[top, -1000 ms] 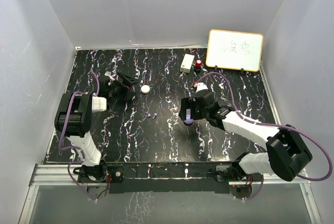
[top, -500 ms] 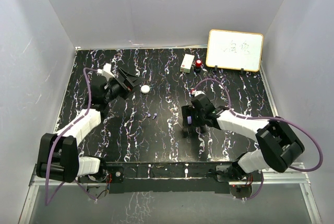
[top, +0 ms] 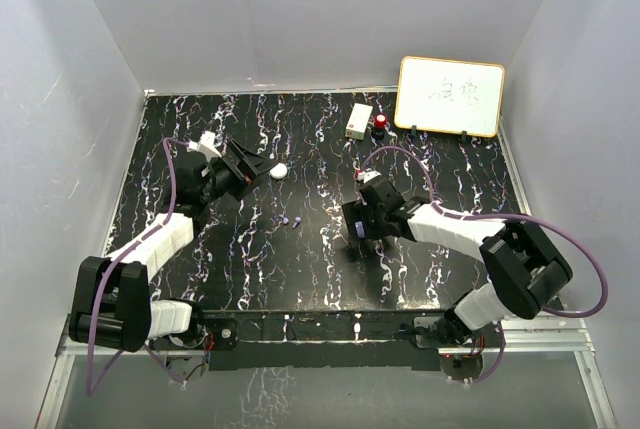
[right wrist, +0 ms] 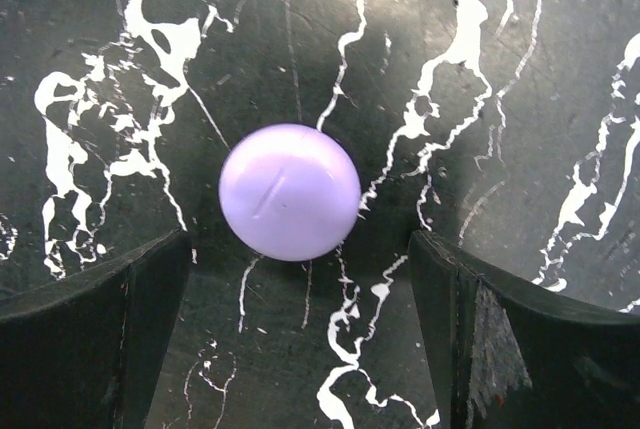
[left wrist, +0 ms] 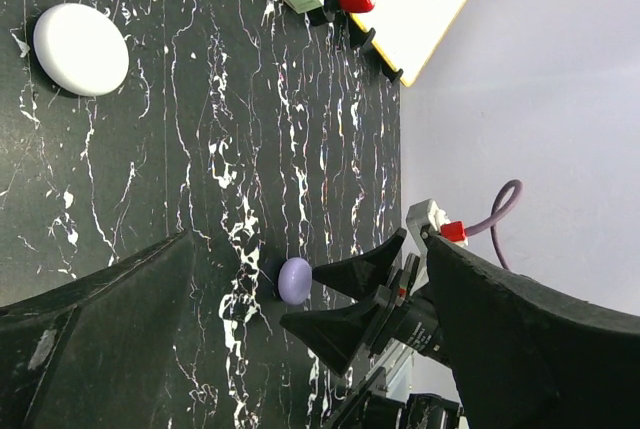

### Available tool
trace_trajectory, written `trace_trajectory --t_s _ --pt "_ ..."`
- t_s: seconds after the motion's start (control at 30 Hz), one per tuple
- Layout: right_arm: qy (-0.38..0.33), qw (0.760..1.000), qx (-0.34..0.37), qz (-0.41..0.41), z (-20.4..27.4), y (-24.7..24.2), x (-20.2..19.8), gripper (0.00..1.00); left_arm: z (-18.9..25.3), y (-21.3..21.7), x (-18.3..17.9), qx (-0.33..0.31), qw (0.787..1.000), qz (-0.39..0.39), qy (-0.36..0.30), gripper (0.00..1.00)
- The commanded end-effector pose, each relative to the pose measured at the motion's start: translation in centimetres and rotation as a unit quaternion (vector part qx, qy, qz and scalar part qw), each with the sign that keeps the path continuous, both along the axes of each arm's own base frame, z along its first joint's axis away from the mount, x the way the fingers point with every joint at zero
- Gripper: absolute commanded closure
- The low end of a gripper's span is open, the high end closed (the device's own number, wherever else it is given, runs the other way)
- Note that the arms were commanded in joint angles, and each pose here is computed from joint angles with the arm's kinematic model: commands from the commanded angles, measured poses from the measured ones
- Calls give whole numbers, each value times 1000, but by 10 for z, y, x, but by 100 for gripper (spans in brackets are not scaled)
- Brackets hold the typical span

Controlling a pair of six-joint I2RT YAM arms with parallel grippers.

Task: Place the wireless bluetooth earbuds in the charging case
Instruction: Pick up the charging case at the center of the board.

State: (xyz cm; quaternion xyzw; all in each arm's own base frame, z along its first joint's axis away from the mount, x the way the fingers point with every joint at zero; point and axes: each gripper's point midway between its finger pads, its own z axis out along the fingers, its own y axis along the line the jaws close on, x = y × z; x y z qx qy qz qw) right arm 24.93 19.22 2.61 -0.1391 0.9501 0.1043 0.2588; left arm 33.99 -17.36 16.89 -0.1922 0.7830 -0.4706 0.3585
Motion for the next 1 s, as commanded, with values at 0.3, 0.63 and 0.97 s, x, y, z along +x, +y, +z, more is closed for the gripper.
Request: trace_trajectory --t_s 0.3,0.63,0.97 --pt "-39 995 49 73 21 48 9 14 4 -3 -8 -13 1000 -10 -6 2" --pt "-55 998 5 36 16 34 17 15 4 -2 -12 -13 1000 -10 -5 2" --pt "-63 997 -28 32 7 28 27 20 2 -3 -15 -19 1000 -10 -1 2"
